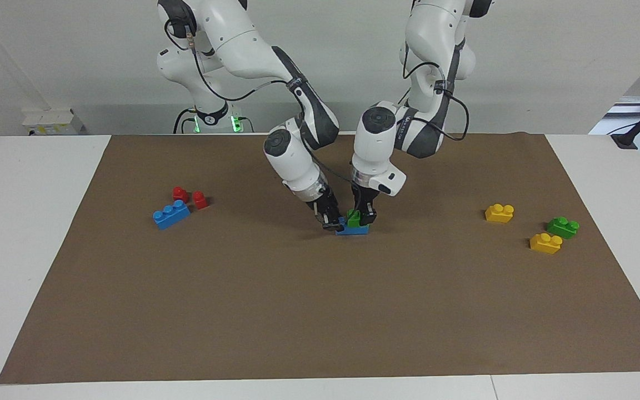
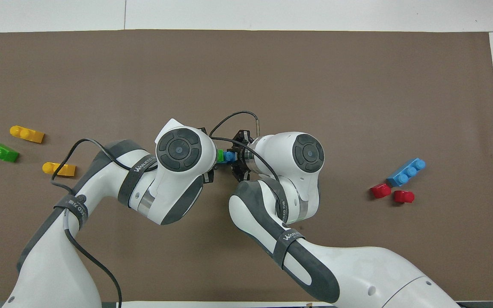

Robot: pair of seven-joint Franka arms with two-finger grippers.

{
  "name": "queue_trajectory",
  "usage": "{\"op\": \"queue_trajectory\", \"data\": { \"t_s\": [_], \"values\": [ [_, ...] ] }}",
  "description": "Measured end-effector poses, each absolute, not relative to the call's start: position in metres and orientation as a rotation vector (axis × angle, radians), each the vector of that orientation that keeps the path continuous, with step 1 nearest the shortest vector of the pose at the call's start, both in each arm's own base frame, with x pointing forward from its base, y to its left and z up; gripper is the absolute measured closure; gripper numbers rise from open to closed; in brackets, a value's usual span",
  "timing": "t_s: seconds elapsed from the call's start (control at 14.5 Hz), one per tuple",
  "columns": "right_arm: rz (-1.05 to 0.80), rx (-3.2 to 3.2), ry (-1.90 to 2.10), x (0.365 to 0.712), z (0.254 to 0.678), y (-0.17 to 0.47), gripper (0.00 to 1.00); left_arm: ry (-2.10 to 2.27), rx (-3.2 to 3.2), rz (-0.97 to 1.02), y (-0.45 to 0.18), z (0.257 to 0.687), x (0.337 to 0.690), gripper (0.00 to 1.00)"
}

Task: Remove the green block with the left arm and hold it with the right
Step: 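Grasp the green brick with the left gripper while the right gripper grasps the blue brick, then pull the green brick off the blue brick, grippers moving apart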

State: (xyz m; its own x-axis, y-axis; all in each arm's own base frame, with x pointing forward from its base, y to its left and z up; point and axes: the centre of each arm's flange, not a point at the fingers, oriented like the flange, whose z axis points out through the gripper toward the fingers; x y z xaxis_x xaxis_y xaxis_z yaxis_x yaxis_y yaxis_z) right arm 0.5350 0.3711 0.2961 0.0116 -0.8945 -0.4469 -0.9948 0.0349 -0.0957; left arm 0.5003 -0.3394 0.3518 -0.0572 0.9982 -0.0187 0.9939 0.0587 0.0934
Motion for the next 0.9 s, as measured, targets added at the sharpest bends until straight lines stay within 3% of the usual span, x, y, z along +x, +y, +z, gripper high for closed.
{"op": "queue_trajectory", "data": {
  "t_s": [0.35, 0.62, 0.9],
  "values": [
    [0.337, -1.893, 1.922, 0.538, 0.302, 0.373, 0.66, 2.219, 2.076, 0.094, -0.334, 0.367, 0.504, 0.65],
    [0.333, -1.887, 1.931, 0.54, 0.3, 0.369, 0.66, 2.219, 2.027, 0.125, -0.31, 0.413, 0.51, 0.65],
    [0.336, -1.915, 1.894, 0.579, 0.326, 0.318, 0.66, 2.189, 2.098, 0.137, -0.269, 0.453, 0.518, 0.65]
  ]
}}
